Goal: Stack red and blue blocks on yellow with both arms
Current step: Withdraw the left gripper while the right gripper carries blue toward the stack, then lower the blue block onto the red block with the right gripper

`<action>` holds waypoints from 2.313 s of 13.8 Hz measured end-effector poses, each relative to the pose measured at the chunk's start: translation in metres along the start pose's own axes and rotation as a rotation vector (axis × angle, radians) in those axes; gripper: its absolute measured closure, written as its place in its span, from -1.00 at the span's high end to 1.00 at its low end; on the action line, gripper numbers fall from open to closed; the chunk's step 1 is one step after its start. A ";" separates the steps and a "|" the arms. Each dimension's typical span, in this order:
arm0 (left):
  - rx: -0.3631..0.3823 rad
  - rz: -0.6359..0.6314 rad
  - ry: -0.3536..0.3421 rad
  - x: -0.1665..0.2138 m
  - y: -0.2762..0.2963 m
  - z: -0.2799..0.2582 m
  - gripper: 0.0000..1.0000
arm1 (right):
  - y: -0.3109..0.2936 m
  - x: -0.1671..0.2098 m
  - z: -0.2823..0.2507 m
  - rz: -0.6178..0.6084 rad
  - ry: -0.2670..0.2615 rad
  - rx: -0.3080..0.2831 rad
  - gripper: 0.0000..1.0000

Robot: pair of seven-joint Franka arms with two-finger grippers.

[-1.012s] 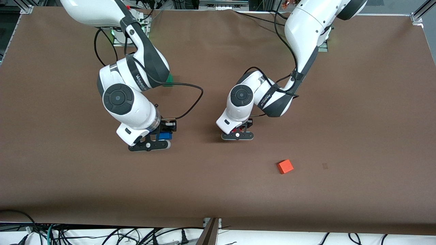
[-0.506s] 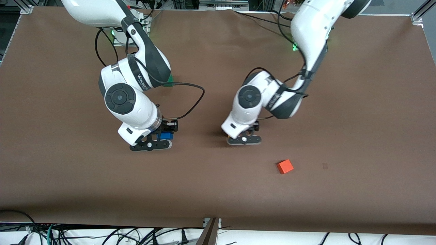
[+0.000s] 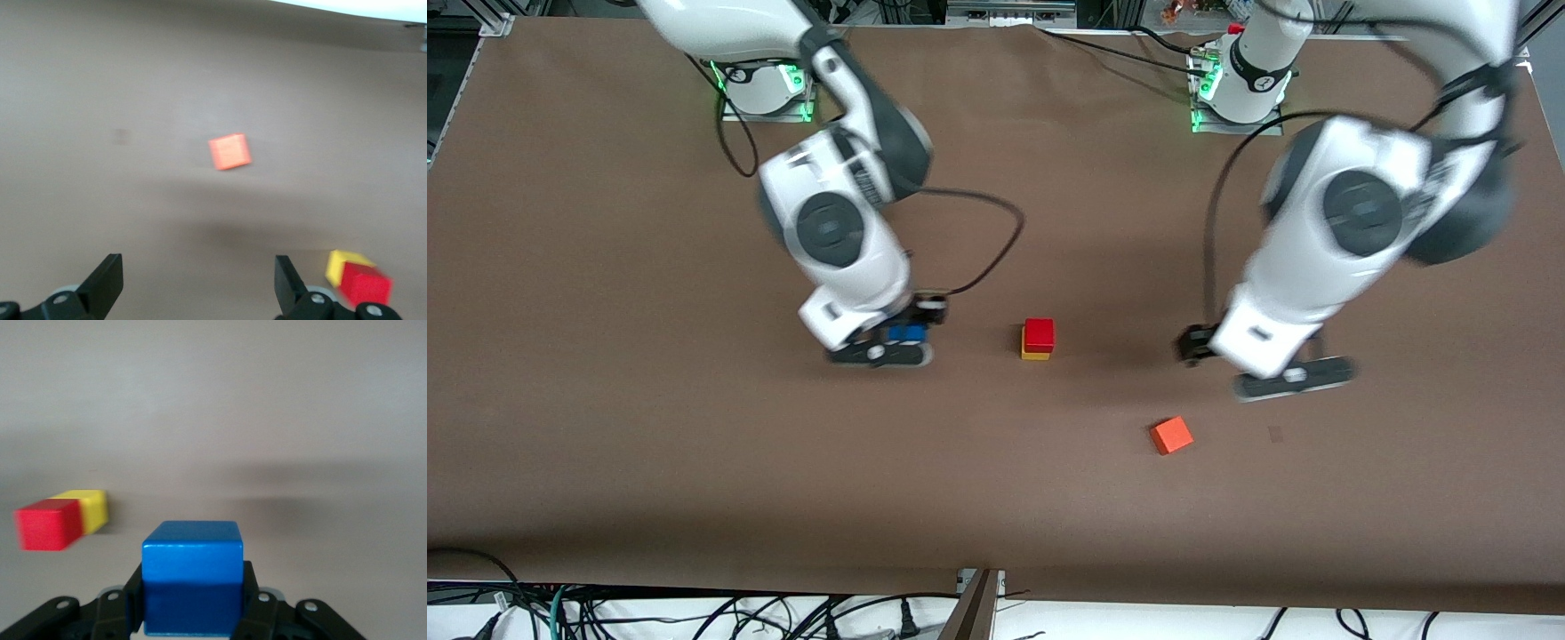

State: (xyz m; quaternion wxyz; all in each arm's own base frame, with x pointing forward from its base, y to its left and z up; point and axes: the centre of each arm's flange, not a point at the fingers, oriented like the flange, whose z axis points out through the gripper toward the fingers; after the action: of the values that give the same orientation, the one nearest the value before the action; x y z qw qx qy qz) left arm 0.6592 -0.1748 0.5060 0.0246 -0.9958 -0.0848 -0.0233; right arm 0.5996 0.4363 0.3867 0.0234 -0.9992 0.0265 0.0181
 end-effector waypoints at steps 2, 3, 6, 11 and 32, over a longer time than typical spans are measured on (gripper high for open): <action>0.023 0.068 -0.018 0.004 -0.067 -0.035 1.00 | -0.056 -0.032 0.024 0.019 0.042 0.043 0.10; 0.028 0.088 -0.033 0.005 -0.099 -0.046 1.00 | -0.074 -0.044 0.035 0.014 0.056 0.061 0.10; -0.009 0.101 -0.054 0.009 -0.173 -0.064 1.00 | -0.104 -0.060 0.055 -0.012 0.100 0.112 0.10; -0.017 0.134 -0.105 -0.009 -0.183 -0.069 1.00 | -0.115 -0.054 0.059 -0.018 0.138 0.153 0.10; -0.043 0.131 -0.129 -0.011 -0.181 -0.060 1.00 | -0.128 -0.055 0.092 -0.059 0.193 0.149 1.00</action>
State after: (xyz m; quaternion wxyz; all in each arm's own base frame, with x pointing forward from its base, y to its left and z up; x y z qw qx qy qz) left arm 0.6155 -0.0012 0.5733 -0.0010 -0.9990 -0.0202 0.0406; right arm 0.5487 0.5709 0.3027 0.0953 -0.9921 0.0002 -0.0810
